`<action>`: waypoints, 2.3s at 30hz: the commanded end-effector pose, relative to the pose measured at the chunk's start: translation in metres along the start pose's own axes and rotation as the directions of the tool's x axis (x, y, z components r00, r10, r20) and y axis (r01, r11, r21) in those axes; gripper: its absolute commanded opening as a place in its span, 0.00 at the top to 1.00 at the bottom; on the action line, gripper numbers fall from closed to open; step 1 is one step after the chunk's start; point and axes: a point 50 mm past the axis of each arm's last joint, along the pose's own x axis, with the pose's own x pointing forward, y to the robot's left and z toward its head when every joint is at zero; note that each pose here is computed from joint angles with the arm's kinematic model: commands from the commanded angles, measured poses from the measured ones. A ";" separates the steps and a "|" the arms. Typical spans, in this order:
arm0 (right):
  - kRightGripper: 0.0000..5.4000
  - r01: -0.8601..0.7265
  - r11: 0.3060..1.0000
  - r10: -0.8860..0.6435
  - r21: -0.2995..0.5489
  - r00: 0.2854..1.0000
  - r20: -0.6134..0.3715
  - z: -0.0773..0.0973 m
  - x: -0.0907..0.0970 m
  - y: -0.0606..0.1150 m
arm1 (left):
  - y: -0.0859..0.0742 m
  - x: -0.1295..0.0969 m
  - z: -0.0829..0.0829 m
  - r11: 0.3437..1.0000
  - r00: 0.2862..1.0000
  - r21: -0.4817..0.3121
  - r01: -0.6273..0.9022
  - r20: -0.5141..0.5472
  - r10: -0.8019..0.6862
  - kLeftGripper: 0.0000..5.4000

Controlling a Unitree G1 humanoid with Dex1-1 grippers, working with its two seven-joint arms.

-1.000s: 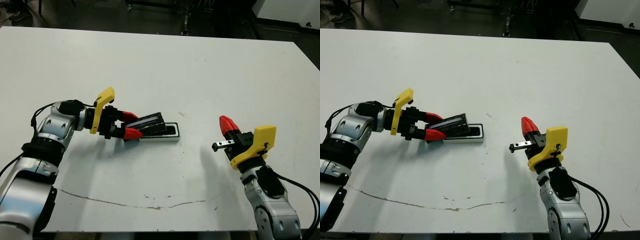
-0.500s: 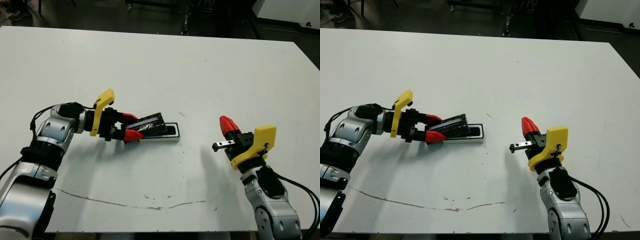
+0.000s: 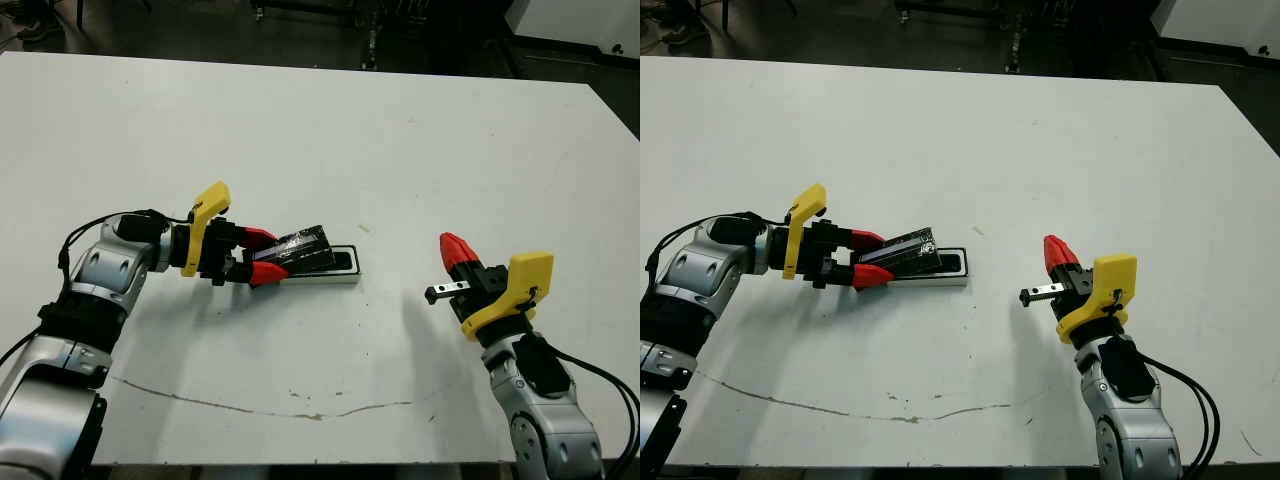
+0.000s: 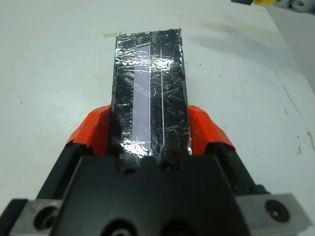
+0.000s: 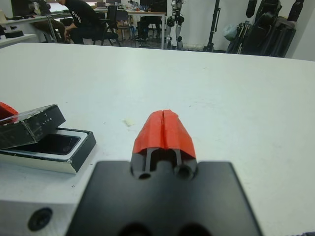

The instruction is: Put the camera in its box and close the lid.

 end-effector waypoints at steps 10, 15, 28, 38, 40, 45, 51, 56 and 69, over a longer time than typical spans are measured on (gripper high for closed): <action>1.00 0.022 1.000 -0.022 -0.016 1.000 -0.007 0.001 -0.001 -0.004 | -0.013 0.020 -0.017 0.996 0.994 -0.028 0.086 -0.070 -0.088 0.41; 1.00 0.025 1.000 -0.025 -0.019 1.000 -0.004 0.002 -0.001 -0.005 | -0.014 0.024 -0.015 0.995 0.993 -0.038 0.095 -0.069 -0.098 0.41; 1.00 0.028 0.999 -0.029 -0.017 1.000 -0.007 0.002 -0.001 -0.005 | -0.018 0.037 -0.014 0.987 0.987 -0.015 0.161 -0.022 -0.162 0.41; 1.00 0.031 0.999 -0.031 -0.018 0.999 -0.007 0.002 -0.002 -0.006 | -0.026 0.058 -0.014 0.981 0.981 0.011 0.195 0.010 -0.195 0.41; 1.00 0.031 0.999 -0.031 -0.015 0.999 -0.006 0.001 -0.002 -0.006 | -0.027 0.063 -0.014 0.979 0.979 0.017 0.202 0.005 -0.202 0.41; 1.00 0.039 0.999 -0.039 -0.021 0.999 -0.002 0.001 -0.002 -0.009 | -0.030 0.072 -0.015 0.974 0.977 0.070 0.215 -0.012 -0.214 0.41; 1.00 0.046 0.999 -0.046 -0.022 0.999 -0.003 0.001 -0.002 -0.009 | -0.030 0.079 -0.016 0.967 0.972 0.104 0.232 -0.060 -0.227 0.41; 1.00 0.044 0.999 -0.044 -0.018 0.999 -0.004 0.001 -0.002 -0.009 | -0.030 0.081 -0.012 0.958 0.966 0.142 0.249 -0.112 -0.234 0.41; 1.00 0.044 0.999 -0.044 -0.023 0.999 0.002 0.002 -0.004 -0.009 | -0.027 0.089 -0.013 0.959 0.963 0.154 0.238 -0.163 -0.213 0.41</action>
